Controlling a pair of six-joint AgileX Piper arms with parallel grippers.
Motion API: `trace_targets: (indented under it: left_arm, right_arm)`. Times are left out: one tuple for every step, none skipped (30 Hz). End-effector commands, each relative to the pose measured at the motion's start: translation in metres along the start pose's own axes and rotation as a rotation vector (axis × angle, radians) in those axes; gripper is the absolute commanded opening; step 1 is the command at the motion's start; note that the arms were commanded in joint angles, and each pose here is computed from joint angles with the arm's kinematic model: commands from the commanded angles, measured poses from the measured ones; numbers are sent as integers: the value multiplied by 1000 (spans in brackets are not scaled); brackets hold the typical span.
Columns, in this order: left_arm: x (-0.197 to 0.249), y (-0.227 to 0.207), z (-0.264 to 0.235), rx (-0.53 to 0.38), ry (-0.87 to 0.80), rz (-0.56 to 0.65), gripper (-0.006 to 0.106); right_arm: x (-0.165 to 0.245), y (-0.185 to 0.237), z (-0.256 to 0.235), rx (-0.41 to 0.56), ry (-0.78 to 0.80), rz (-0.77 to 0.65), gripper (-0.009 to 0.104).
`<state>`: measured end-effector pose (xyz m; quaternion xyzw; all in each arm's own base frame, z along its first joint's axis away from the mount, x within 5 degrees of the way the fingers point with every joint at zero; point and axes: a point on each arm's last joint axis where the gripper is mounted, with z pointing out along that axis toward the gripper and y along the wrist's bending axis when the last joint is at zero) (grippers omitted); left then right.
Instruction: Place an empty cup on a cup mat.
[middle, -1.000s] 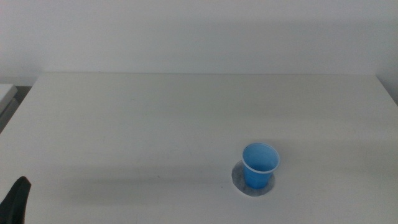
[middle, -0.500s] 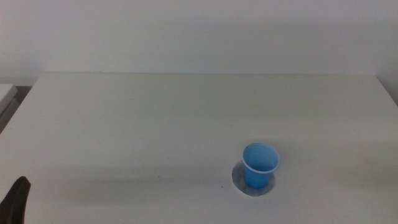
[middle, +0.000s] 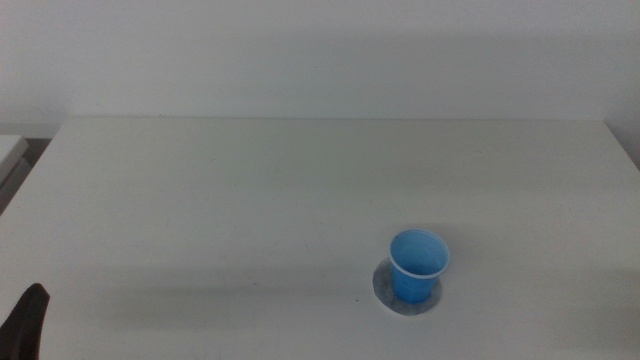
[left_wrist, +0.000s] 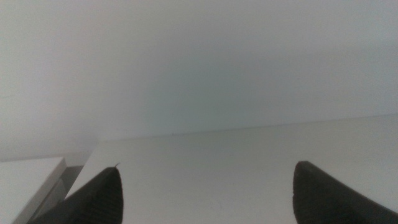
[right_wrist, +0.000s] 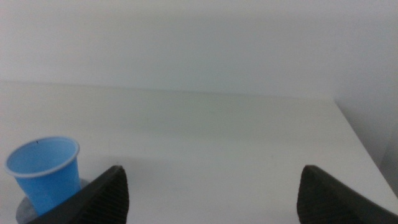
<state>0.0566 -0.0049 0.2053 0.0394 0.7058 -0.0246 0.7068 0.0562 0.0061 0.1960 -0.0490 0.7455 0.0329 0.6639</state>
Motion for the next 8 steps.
trace_targets:
  left_arm:
    - [-1,0,0,2,-16,-10,94]
    - [-1,0,0,2,-16,-10,94]
    - [-1,0,0,2,-16,-10,94]
    - [-1,0,0,2,-16,-10,94]
    - [-1,0,0,2,-16,-10,94]
    - [-1,0,0,2,-16,-10,94]
    - [-1,0,0,2,-16,-10,94]
    - [-1,0,0,2,-16,-10,94]
  right_arm:
    - [-1,-1,-1,10,-25,-24,93]
    - [-2,-1,-1,10,-33,-24,93]
    - [-2,0,-1,9,-41,-21,93]
    - [-3,0,-1,8,-46,-21,93]
    - [-3,0,-1,8,-50,-21,93]
    - [-3,0,-1,8,-50,-21,93]
    - [-3,0,-1,8,-50,-21,93]
    - [-3,0,-1,8,-50,-21,93]
